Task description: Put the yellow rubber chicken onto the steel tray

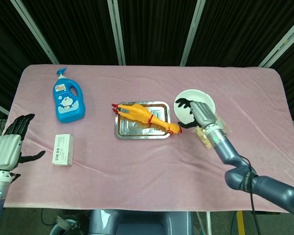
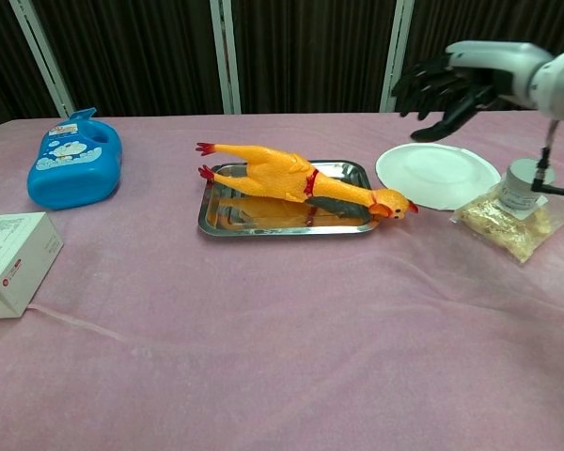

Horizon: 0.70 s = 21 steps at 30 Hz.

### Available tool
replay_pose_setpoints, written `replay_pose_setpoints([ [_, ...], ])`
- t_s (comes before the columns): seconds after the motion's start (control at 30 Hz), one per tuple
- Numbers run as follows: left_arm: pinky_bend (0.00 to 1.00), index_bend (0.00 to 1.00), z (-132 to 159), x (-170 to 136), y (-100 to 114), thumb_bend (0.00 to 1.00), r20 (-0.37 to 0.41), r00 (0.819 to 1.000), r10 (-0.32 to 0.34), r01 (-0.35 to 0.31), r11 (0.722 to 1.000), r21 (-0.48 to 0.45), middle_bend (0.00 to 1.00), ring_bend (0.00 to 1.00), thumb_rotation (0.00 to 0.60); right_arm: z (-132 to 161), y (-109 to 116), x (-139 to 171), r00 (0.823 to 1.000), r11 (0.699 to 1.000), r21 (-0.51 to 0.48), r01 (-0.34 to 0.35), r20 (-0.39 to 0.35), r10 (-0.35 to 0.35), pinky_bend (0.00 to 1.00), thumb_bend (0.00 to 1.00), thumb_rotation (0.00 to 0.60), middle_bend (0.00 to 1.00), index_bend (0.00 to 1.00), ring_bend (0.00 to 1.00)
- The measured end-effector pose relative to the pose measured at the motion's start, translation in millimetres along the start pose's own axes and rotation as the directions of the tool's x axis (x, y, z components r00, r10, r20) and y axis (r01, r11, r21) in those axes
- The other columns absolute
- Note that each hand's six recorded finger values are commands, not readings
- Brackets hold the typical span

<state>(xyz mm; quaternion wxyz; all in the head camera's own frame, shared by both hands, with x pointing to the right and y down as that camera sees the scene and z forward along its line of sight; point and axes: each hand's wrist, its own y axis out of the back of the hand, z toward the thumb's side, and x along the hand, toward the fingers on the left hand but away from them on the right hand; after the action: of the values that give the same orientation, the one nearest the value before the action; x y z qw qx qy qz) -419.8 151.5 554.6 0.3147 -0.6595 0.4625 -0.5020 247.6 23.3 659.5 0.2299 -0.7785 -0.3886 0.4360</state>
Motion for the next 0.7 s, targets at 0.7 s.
replay_pose_setpoints([
  [0.7, 0.08, 0.06, -41.6, -66.3, 13.2, 0.05, -0.052, 0.996, 0.070, -0.066, 0.995, 0.073, 0.06, 0.03, 0.600, -94.4, 43.1, 211.3, 0.913, 0.899, 0.329, 0.290, 0.187, -0.362, 0.17, 0.28, 0.600, 0.15, 0.00, 0.03],
])
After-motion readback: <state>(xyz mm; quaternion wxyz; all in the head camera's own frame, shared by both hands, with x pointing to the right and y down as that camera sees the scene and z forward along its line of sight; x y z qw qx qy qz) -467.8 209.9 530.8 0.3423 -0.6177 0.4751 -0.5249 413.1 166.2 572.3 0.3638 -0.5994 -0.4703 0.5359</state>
